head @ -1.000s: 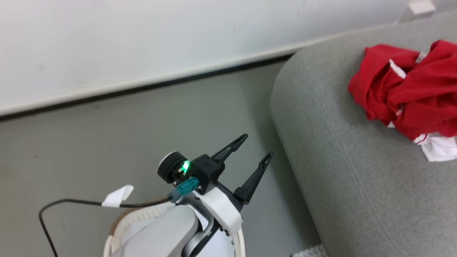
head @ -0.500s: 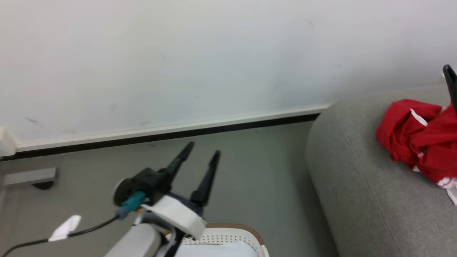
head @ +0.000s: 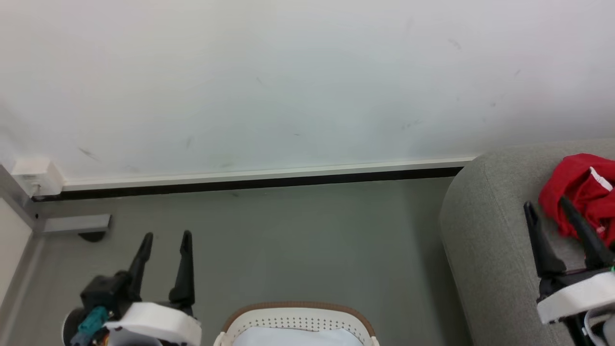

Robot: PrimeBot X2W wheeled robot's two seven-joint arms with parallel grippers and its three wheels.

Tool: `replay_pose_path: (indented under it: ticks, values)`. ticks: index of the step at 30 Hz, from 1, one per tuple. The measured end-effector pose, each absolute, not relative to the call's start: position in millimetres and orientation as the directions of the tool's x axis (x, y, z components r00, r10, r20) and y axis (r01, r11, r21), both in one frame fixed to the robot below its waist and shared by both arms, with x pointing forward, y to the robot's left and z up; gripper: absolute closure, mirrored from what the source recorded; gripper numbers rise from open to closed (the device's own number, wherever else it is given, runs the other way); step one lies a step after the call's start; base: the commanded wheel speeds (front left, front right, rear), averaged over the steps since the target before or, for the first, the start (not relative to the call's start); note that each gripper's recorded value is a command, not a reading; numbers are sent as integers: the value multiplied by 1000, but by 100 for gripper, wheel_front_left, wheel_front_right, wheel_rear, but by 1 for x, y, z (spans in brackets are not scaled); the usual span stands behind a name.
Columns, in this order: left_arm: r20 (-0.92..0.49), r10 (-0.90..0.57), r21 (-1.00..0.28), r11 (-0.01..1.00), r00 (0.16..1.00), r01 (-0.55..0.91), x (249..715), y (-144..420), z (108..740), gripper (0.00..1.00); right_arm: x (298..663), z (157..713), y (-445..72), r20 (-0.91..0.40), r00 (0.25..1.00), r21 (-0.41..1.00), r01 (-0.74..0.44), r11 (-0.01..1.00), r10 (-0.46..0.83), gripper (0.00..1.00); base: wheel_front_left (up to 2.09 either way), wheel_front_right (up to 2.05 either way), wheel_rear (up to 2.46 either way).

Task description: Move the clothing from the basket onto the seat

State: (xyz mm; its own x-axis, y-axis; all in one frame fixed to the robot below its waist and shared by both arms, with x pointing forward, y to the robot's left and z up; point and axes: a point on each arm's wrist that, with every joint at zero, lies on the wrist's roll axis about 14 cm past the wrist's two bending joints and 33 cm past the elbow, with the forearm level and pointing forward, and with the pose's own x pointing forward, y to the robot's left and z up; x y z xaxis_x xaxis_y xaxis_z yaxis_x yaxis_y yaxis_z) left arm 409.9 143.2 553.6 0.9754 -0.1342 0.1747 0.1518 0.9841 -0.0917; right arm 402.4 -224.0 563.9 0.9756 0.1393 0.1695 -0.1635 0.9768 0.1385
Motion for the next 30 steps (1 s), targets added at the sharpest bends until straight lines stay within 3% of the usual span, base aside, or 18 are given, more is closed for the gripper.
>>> replay_pose_path:
  ticks: [9, 30]
  values:
    - [83, -85, -191, 977, 993, 100, 387, 152, 514, 0, 380, 545, -195, 183, 978, 154, -130, 979, 101, 0, 0, 0, 0]
    - [64, -85, -134, 987, 994, 93, 384, 160, 501, 0, 374, 536, -185, 167, 982, 160, -113, 981, 86, 0, 0, 0, 0]
